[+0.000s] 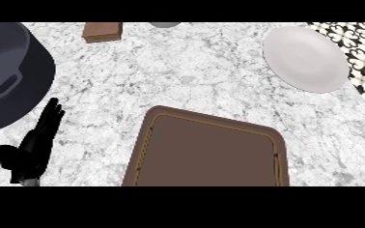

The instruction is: Pick the eggplant from the tray and place it in the plate

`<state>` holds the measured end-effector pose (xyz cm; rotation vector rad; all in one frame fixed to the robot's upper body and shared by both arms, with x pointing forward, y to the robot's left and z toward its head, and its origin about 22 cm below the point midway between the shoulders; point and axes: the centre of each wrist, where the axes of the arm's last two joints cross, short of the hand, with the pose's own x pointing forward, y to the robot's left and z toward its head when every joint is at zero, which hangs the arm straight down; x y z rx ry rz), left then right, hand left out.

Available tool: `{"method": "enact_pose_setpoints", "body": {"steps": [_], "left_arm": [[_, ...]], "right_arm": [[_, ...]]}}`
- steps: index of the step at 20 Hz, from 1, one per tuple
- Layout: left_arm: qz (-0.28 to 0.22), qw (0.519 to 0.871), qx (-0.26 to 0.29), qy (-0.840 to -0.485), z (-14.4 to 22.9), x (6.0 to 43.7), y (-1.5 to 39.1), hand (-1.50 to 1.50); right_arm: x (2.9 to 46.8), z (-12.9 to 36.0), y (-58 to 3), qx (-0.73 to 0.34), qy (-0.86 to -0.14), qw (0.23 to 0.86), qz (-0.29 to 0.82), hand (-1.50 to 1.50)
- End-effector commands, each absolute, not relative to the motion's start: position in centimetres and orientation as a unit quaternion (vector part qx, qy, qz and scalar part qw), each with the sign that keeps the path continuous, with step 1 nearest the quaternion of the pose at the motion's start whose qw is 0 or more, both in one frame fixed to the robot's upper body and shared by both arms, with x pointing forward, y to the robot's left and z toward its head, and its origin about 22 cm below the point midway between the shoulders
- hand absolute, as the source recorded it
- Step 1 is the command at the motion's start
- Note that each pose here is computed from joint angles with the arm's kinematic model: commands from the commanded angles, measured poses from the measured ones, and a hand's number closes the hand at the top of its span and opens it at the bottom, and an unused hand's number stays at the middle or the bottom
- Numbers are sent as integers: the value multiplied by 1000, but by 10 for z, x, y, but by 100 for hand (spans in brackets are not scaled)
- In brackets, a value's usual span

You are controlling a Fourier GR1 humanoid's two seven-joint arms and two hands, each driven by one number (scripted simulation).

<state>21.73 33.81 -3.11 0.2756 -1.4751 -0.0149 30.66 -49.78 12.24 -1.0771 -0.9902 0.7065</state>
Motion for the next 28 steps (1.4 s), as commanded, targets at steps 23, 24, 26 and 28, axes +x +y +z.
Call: {"method": "enact_pose_setpoints", "body": {"steps": [23, 24, 26, 28], "left_arm": [[-75, 721, 62, -686, -9, 250, 289, 0], [-73, 721, 69, -686, -3, 254, 301, 0], [-71, 719, 68, -688, -21, 251, 293, 0], [-72, 713, 70, -694, -15, 277, 271, 0]], "right_arm": [[243, 163, -584, -506, -619, 554, 232, 150], [242, 157, -586, -498, -626, 551, 237, 150], [265, 149, -567, -479, -627, 570, 230, 150], [280, 156, -558, -477, -633, 561, 239, 150]]}}
